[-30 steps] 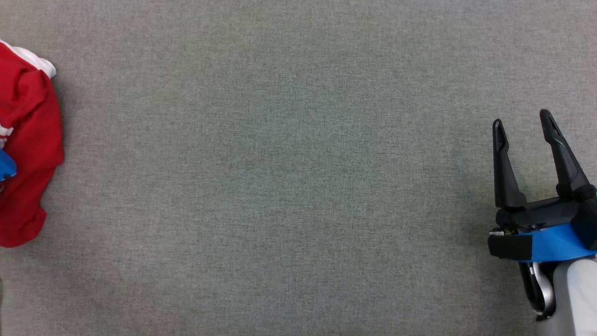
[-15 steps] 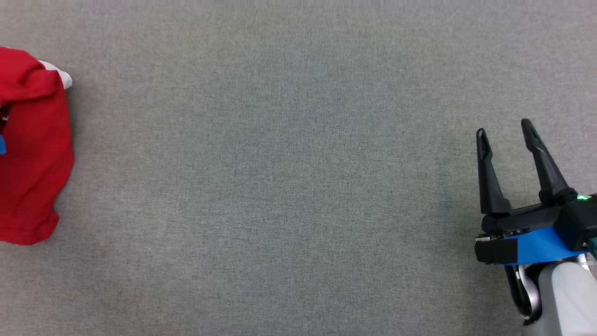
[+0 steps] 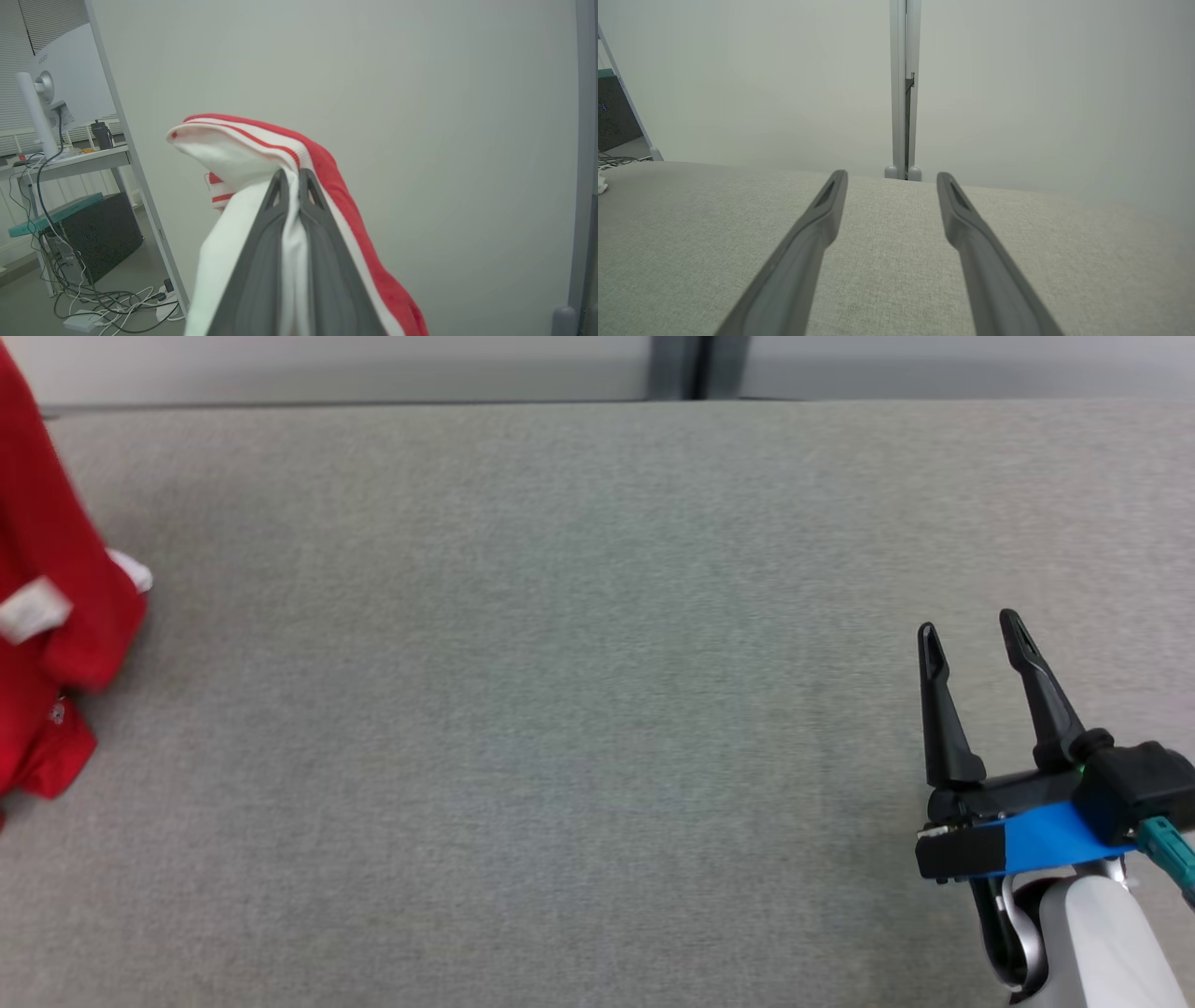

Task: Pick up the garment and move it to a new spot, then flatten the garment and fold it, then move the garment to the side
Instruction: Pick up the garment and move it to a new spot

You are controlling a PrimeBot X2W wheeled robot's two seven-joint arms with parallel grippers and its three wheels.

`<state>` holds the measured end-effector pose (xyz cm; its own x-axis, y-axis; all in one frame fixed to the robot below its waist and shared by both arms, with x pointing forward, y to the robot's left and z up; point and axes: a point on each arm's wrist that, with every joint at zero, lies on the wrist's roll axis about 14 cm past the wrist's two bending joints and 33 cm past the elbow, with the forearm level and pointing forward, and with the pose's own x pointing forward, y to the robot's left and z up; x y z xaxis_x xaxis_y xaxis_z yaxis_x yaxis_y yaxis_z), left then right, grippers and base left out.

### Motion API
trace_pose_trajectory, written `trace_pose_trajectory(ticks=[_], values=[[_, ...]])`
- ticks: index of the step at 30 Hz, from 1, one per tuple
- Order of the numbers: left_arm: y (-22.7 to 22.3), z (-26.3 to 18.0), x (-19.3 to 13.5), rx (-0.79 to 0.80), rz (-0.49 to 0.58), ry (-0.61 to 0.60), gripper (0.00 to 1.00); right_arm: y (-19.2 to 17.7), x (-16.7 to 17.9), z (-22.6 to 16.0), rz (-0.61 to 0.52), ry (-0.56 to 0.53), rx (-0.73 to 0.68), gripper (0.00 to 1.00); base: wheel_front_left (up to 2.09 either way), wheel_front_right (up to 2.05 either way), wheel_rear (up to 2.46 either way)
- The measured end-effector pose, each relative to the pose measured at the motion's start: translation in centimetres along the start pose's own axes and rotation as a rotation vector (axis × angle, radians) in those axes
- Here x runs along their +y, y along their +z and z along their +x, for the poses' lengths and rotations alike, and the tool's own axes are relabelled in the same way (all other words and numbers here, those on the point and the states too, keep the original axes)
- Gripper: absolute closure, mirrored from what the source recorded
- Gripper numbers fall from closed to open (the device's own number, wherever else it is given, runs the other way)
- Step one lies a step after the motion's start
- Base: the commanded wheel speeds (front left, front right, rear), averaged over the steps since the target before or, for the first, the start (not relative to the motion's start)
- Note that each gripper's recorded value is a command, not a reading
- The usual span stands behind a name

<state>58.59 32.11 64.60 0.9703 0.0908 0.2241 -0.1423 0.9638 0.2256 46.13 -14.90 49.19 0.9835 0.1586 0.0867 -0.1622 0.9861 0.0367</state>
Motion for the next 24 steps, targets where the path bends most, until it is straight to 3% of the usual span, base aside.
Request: trace_pose_trajectory(ticks=[5,12,19,24], values=[[9.5,2.5,-6.2,-0.215,0.032,-0.155,1.00,1.2,-2.0,-2.0,0.005,-0.070,-0.014,0.00,0.00,0.00,0.00],[19.3,2.6,-17.4,-0.419,-0.022,-0.393,1.00,2.5,-5.8,-5.2,0.036,-0.196,-0.034,0.00,0.00,0.00,0.00],[23.6,0.1,-28.7,-0.498,-0.122,-0.639,1.00,3.6,-9.8,-8.8,0.044,-0.336,-0.048,0.00,0.00,0.00,0.00],[23.9,-2.7,-35.2,-0.487,-0.183,-0.800,1.00,4.3,-11.0,-10.7,0.042,-0.388,-0.056,0.00,0.00,0.00,0.00]])
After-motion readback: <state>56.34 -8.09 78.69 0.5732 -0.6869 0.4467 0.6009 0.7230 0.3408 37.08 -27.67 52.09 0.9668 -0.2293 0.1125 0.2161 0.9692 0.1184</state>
